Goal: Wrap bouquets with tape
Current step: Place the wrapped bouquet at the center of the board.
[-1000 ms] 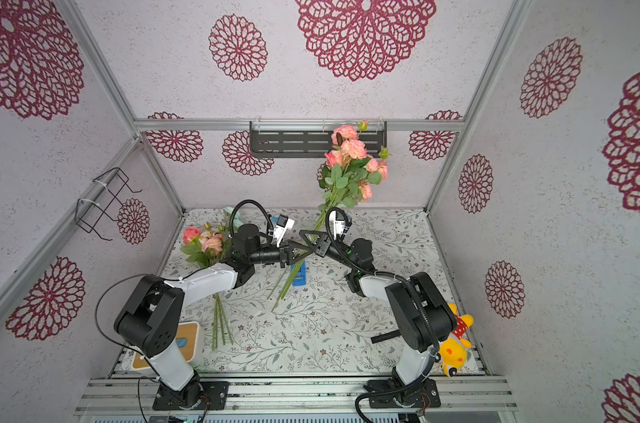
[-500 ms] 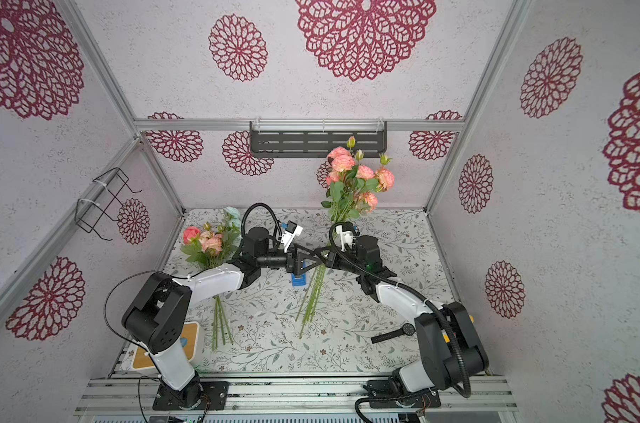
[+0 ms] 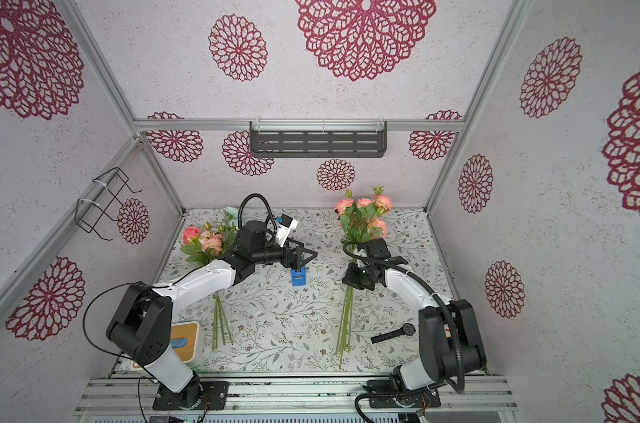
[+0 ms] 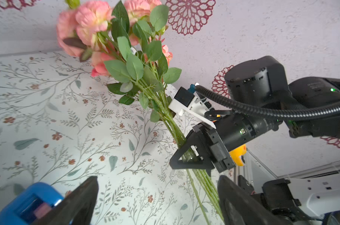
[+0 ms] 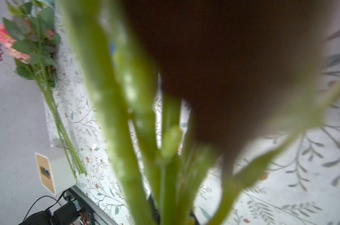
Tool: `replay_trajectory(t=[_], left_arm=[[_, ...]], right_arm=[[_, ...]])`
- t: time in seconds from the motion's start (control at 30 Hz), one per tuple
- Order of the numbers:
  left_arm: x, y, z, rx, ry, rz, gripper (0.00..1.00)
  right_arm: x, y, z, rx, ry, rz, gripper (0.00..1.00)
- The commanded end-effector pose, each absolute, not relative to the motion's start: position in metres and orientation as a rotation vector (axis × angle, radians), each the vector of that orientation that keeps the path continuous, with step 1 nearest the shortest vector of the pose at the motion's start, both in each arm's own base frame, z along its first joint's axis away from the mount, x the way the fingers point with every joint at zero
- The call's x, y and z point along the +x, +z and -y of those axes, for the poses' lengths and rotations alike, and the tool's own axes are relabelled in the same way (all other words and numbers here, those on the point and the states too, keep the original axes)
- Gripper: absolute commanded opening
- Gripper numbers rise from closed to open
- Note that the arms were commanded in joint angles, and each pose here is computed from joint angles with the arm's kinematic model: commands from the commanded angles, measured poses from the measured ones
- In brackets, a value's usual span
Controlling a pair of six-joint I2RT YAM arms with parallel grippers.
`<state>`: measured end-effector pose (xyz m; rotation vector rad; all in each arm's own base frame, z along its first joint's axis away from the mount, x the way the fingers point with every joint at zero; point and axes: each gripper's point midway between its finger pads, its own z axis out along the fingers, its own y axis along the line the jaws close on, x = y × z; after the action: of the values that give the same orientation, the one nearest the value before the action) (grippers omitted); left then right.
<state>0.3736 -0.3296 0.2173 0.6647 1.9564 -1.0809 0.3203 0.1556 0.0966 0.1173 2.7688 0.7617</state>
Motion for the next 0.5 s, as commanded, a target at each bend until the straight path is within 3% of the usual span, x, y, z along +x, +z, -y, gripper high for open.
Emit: replay_trajectory(t=[0.0,0.3,0.47], left_arm=[[0.377,0.221,0.317,0.661,-0.959,-1.973,0.98],[0.379,0.206,0.31,0.607,-0.922,-2.025,0.98],[0.38,0.203,0.308,0.609,-0.894,-2.042,0.98]], right_arm=[[0.319,0.095,-0.134,0.052,0.591,-2.848,0.0],[0.334,0.062,-0.084,0.06,0.244,-3.046,0.0],[0.346,0.054,-0.06,0.15,0.179,-3.053,0.0]])
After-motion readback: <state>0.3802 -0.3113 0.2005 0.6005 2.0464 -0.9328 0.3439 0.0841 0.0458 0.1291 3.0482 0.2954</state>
